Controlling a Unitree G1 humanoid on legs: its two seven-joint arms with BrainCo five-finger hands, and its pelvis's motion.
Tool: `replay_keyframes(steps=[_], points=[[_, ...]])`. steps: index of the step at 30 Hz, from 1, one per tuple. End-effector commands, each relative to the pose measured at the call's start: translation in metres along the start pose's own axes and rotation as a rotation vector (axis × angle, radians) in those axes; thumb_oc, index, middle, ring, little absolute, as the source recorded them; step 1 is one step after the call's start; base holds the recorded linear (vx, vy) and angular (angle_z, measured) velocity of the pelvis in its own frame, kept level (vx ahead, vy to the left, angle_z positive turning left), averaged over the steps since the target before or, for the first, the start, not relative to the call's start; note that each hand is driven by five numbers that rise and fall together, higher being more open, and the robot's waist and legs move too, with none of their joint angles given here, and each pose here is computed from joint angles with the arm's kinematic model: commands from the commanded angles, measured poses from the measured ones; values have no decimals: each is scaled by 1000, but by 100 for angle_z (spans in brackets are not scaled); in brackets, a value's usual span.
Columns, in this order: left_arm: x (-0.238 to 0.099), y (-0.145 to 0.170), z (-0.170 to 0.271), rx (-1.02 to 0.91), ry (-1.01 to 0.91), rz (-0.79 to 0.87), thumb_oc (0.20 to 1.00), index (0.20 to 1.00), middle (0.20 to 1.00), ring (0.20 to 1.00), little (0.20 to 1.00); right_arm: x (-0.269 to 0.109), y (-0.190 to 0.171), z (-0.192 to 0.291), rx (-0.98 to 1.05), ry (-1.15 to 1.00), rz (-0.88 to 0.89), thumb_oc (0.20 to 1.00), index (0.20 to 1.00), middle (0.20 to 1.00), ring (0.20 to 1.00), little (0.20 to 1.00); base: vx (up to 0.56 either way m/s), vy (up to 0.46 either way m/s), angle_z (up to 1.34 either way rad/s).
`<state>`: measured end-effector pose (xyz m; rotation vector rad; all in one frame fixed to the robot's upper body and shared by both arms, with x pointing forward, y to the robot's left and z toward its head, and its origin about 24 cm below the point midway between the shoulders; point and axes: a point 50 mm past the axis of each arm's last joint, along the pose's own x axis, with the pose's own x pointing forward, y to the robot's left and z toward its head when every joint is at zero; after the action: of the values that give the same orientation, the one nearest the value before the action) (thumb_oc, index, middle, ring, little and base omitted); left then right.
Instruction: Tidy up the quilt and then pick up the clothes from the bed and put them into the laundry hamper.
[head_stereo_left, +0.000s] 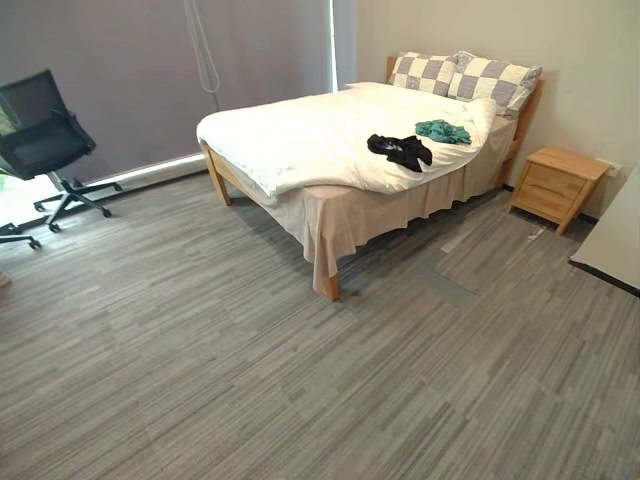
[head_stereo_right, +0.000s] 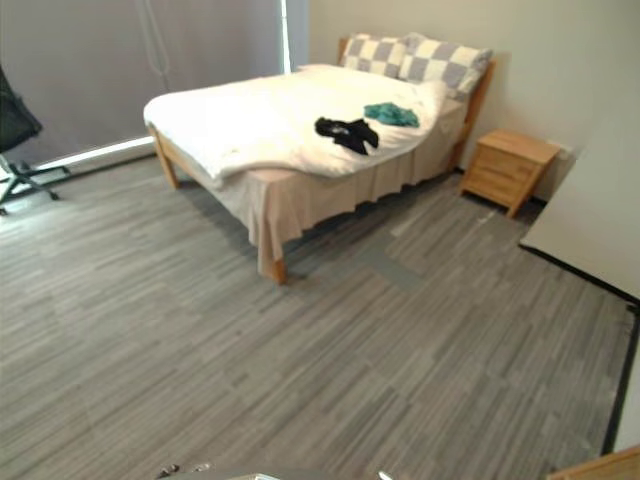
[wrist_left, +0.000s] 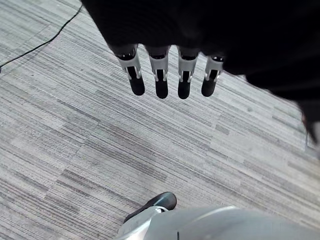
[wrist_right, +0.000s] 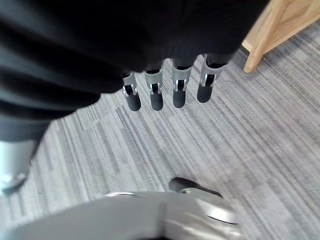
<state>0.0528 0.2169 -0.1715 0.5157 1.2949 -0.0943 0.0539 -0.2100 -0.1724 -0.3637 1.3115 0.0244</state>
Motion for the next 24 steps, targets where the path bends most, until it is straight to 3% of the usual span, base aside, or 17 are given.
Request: replay_keyframes(steps=[1, 16, 24], points=[[5, 2, 50, 79, -129, 12, 1000, 1000, 1000, 1000, 1000, 4, -2, 38, -3, -91, -13, 1000, 1000, 1000, 1000, 1000, 0, 0, 0], [6, 21, 71, 108, -191, 58, 1000, 1000, 1000, 1000, 1000, 5, -13, 61, 54, -143, -36, 1000, 1000, 1000, 1000, 1000, 32, 23, -9], [6, 24, 71, 153, -189, 62, 1000, 1000, 1000, 1000, 1000, 5, -24, 46, 232, -100, -78, 1000, 1000, 1000, 1000, 1000, 434, -115, 6]])
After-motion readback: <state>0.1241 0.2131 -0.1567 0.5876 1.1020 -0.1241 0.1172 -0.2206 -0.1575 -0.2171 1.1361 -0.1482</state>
